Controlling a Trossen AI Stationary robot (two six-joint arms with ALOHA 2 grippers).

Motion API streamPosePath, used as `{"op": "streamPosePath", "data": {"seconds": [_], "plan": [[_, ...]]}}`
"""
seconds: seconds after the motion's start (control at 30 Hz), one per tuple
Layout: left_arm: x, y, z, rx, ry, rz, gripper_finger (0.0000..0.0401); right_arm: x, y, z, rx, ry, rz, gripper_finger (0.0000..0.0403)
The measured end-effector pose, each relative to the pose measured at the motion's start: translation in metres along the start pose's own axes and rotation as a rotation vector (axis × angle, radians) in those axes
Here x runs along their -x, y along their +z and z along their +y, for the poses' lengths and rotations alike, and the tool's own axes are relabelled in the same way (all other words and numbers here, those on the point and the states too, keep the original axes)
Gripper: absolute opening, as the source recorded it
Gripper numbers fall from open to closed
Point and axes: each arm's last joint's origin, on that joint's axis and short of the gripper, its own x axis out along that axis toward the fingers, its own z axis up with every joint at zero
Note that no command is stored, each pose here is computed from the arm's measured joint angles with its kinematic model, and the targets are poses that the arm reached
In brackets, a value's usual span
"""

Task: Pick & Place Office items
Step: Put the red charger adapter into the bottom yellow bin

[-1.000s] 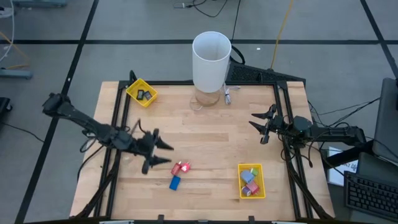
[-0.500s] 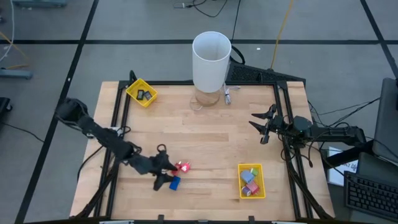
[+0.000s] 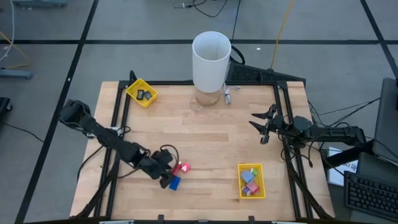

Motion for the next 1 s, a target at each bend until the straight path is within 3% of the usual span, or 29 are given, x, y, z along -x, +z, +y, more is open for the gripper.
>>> {"op": "streamPosePath", "data": {"seconds": [0.23, 0.7, 0.87, 1.0], "plan": [[-0.009, 0.018, -0.009, 0.057, 0.157, 0.017, 0.0243, 0.000, 0.000, 0.000, 0.001, 0.002, 0.003, 0.0158], [-0.052, 0.013, 0.009, 0.165, 0.268, 0.274, 0.0243, 0.000, 0.000, 0.000, 0.000, 0.001, 0.001, 0.0158], [-0.055, 0.017, 0.014, 0.216, 0.303, 0.234, 0.0243, 0.000, 0.000, 0.000, 0.000, 0.001, 0.001, 0.0162], [-0.055, 0.020, 0.015, 0.186, 0.312, 0.211, 0.0243, 0.000, 0.000, 0.000, 0.000, 0.001, 0.002, 0.0160]]}}
